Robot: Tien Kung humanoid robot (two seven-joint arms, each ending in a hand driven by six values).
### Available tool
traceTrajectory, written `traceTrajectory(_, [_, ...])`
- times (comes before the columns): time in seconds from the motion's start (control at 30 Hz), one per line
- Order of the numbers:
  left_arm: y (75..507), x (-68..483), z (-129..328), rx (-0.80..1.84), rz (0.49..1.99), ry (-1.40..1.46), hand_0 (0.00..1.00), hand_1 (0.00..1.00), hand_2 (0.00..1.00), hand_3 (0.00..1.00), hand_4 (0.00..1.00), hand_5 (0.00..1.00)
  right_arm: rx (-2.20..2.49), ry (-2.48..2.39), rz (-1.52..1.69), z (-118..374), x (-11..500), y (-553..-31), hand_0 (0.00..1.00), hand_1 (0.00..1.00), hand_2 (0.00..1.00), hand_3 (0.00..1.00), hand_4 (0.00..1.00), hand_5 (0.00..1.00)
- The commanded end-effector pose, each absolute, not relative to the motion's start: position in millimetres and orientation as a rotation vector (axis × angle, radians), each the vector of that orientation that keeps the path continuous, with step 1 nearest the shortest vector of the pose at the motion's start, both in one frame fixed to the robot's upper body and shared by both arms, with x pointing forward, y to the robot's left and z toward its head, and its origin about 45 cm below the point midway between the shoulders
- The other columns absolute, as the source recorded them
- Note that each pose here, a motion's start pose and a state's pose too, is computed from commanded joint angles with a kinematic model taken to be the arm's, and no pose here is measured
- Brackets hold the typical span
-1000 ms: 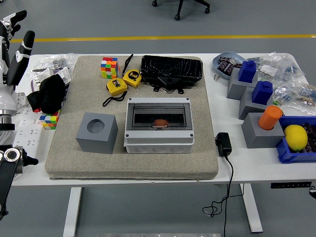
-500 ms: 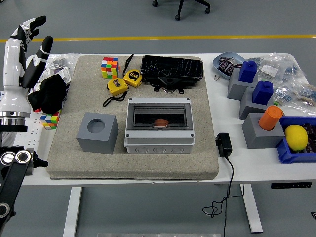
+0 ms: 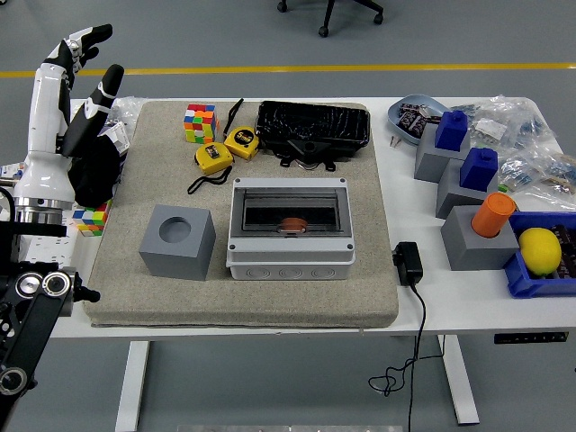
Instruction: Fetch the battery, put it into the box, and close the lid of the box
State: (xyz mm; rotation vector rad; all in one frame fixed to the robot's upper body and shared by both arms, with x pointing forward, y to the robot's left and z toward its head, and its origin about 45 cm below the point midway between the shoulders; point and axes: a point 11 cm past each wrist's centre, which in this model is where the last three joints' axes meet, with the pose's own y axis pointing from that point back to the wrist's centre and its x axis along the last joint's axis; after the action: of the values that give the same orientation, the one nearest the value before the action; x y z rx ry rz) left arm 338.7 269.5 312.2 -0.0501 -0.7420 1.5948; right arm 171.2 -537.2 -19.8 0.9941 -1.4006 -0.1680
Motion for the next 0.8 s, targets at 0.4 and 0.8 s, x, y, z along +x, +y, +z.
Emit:
traceTrajectory(0.4, [273, 347, 329, -0.135, 1.601, -0.712, 0.804, 0.872, 0.805, 0.77, 0.998, 0.933, 0.985, -1.389, -0.218, -32, 154, -529, 0.781, 0.753, 0.753, 0.772, 0.998, 0.868])
traceTrajectory(0.8, [270, 353, 350, -0.201, 1.608, -0.738, 0.799, 0.871, 0.804, 0.771, 0.998, 0.93, 0.992, -1.444, -0.235, -29, 164, -527, 0.863, 0.815, 0.794, 0.813, 0.998, 0.998])
